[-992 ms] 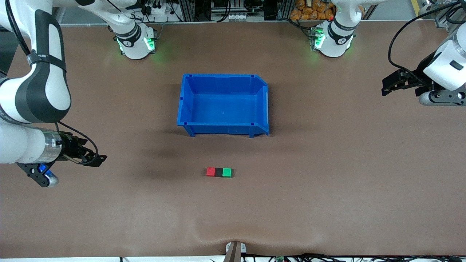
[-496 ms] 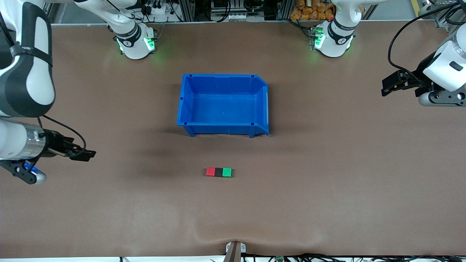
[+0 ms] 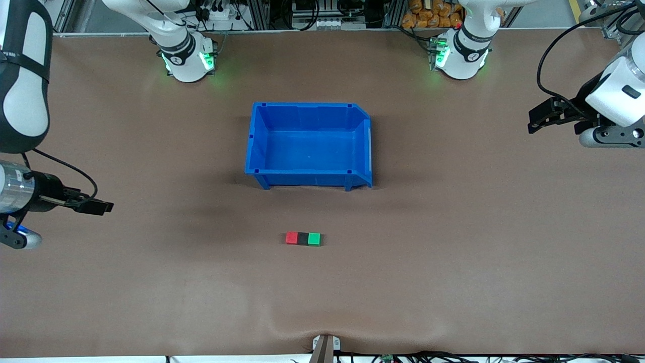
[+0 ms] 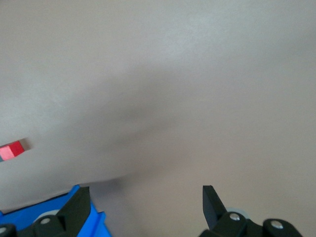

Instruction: Attach green and red cubes to black cube

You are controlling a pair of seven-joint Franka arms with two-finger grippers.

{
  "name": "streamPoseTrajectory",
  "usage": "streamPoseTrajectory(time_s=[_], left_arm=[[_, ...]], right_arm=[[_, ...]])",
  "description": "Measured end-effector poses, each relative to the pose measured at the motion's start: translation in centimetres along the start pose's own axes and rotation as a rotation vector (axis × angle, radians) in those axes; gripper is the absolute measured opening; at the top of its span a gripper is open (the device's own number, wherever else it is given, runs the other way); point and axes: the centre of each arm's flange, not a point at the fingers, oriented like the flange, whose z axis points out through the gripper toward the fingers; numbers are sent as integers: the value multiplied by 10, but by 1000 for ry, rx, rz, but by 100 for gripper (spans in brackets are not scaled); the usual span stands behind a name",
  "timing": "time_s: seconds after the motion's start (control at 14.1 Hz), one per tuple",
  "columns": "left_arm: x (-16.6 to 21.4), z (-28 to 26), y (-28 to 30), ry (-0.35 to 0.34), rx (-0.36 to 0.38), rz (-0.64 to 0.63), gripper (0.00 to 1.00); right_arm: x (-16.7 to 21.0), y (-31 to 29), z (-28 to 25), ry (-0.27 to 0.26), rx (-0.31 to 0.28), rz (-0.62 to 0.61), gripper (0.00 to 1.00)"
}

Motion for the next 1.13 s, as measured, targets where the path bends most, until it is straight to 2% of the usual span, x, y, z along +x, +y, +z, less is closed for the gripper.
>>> streamPoseTrajectory(time_s=[0.35,0.57,0.99,1.13], left_arm=[[0,0,0,1,0,-1,100],[0,0,0,1,0,0,100],[0,0,0,1,0,0,100],[0,0,0,1,0,0,100]], right_arm=[[-12,11,-17,27,-43,-118,100],[-15,26,-26,35,-45,-176,100],[-35,58,-51,48,-32,-173,100],[-45,68,-59,39,-30,-162,100]])
